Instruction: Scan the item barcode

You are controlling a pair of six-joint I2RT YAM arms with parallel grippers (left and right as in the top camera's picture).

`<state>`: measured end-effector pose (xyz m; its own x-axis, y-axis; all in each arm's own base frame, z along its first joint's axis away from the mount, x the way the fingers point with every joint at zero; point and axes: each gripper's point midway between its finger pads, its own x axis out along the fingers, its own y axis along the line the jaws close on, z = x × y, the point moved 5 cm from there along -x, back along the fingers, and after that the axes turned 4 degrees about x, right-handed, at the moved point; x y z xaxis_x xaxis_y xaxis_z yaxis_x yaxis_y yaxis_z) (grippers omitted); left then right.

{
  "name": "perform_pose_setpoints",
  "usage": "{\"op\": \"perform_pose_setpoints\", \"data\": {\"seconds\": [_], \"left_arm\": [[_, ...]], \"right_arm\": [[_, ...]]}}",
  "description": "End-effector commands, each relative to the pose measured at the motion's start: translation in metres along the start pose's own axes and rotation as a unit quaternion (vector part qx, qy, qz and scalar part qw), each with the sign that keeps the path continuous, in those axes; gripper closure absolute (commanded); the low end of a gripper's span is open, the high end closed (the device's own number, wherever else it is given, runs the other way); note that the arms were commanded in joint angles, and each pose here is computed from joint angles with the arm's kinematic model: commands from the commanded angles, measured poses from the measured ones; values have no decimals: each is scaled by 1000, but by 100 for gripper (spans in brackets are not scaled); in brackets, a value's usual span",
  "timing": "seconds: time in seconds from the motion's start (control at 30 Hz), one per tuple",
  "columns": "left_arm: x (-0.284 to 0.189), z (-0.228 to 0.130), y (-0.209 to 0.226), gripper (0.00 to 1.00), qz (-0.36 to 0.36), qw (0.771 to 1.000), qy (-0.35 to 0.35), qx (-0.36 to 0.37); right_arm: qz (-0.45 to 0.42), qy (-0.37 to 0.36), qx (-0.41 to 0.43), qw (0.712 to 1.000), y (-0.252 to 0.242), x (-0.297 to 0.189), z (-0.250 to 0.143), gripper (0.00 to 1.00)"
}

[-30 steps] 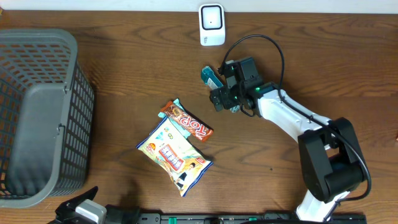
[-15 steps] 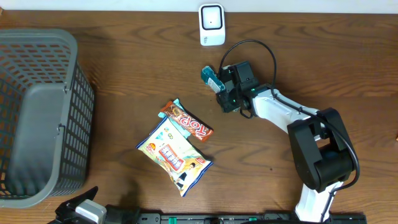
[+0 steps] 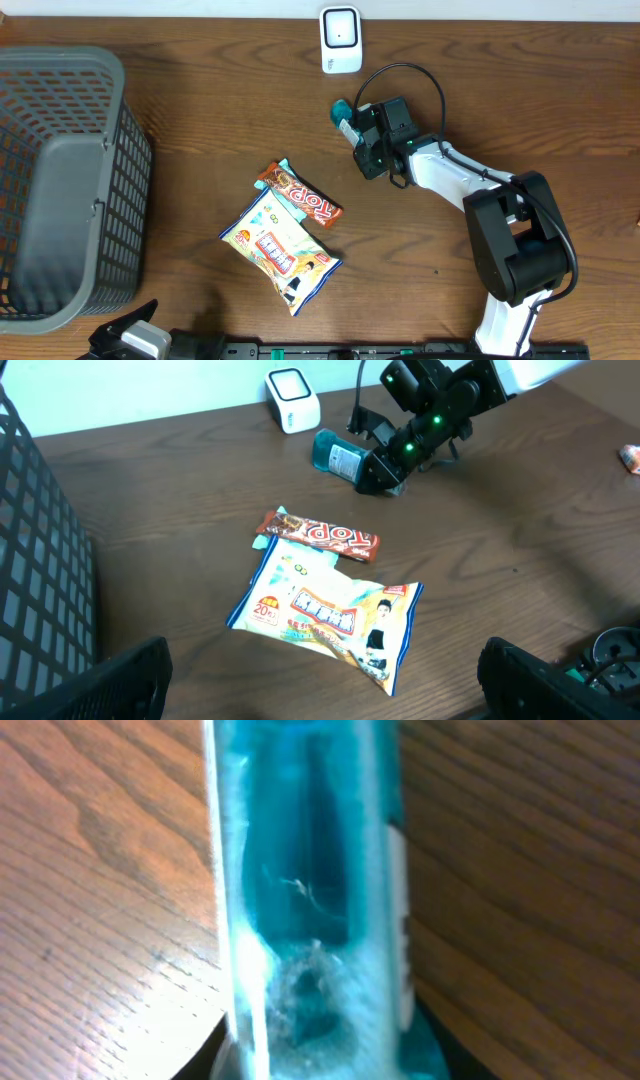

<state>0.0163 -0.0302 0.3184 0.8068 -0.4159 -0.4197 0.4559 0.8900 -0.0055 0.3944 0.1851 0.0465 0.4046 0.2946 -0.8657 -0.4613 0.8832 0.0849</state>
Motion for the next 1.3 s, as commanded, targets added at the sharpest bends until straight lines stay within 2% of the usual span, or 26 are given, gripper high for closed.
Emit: {"op": "perform_pose_setpoints", "data": {"seconds": [0.0,0.03,0.07,0.3,0.47,0.7,1.1,1.27], "left_arm": [[-1,1,-2,2,-5,1000,-5,3],[-1,1,-2,2,-5,1000,-5,3],[-1,1,-2,2,-5,1000,-5,3],[-1,1,-2,2,-5,1000,-5,2],[-1,1,-2,2,-5,1000,-5,3],[-1,1,-2,2,-5,1000,-5,3],[-1,1,-2,2,-5,1000,-5,3],[-1,1,-2,2,-5,1000,-5,3]], "right_arm": [[-3,19,0,1000,-2,8,-8,92],[-2,23,5,1000,-2,8,-9,98],[1,27,8,1000,-1,7,-9,99],[50,58,17,997,9,-7,0,99],[140,83,-10,987,31,-34,11,99],[271,95,-47,957,63,-80,16,99],[450,23,-116,885,109,-208,12,99],[480,-9,-125,868,120,-254,8,99]]}}
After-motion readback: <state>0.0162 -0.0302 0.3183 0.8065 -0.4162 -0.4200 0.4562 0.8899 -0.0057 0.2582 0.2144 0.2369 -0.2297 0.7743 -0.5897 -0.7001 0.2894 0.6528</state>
